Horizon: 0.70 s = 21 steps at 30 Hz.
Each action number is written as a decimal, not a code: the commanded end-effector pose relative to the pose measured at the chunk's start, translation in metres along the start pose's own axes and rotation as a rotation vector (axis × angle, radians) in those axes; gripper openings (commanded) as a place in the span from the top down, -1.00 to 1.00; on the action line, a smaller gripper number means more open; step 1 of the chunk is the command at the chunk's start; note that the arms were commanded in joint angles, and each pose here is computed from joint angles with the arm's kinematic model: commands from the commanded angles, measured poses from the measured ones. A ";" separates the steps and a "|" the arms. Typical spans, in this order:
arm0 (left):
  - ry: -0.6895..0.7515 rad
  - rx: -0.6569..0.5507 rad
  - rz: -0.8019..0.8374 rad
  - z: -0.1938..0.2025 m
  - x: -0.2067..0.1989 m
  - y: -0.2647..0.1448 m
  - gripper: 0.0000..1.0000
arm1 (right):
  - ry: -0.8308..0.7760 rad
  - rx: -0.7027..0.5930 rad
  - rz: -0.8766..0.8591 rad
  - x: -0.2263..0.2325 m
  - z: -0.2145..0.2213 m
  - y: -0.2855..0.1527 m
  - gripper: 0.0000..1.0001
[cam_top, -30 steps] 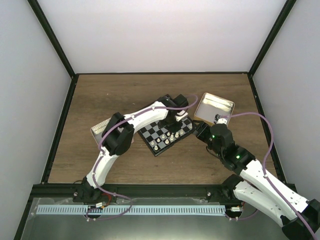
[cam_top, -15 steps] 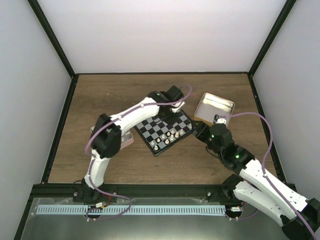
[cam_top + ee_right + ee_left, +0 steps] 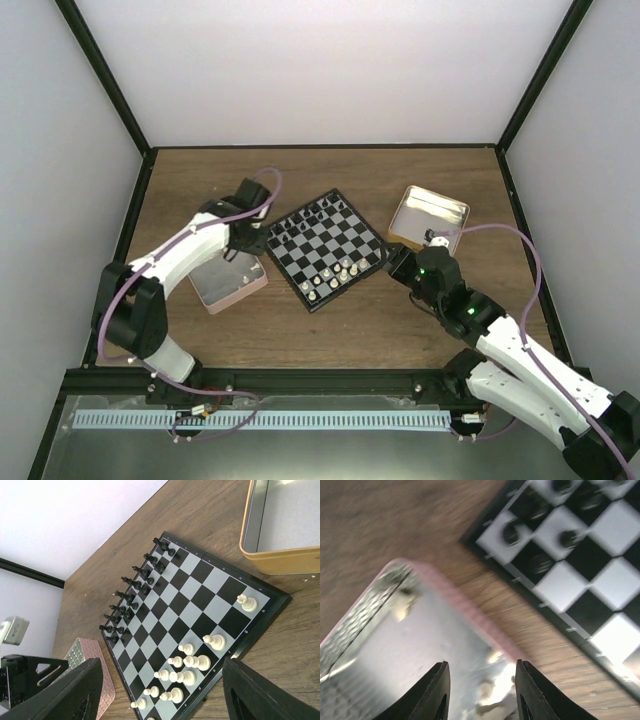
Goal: Set up the chess pieces on the board
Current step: Pick up the chess piece from the storage box.
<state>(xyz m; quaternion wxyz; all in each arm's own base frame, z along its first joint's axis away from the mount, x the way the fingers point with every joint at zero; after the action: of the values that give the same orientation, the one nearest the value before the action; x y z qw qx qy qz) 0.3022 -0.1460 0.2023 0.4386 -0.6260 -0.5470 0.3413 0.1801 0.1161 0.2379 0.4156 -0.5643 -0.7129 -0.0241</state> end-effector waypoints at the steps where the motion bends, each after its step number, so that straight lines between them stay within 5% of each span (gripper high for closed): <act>1: -0.124 -0.025 -0.084 0.013 0.043 0.004 0.24 | 0.008 -0.004 -0.015 0.003 -0.002 0.002 -0.34; 7: -0.208 -0.001 -0.055 0.019 0.060 0.035 0.07 | 0.005 -0.001 -0.017 0.004 -0.002 0.003 -0.34; 21: -0.206 -0.011 -0.201 -0.009 0.073 0.078 0.03 | -0.006 -0.011 -0.013 0.005 -0.003 0.006 -0.34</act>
<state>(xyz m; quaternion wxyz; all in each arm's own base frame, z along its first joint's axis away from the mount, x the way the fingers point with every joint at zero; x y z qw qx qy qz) 0.3332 -0.0776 0.1336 0.4330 -0.5239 -0.6284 0.3784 0.1828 0.1196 0.2344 0.4199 -0.5605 -0.7136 -0.0160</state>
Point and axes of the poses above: each gripper's point midway between its finger pads, its own y axis out along the fingers, its own x axis along the line the jaws close on, z = x × y, the point moved 9 cm from there along -y, back along the fingers, and after that the axes turned 7 degrees about -y, right-handed, at the moved point
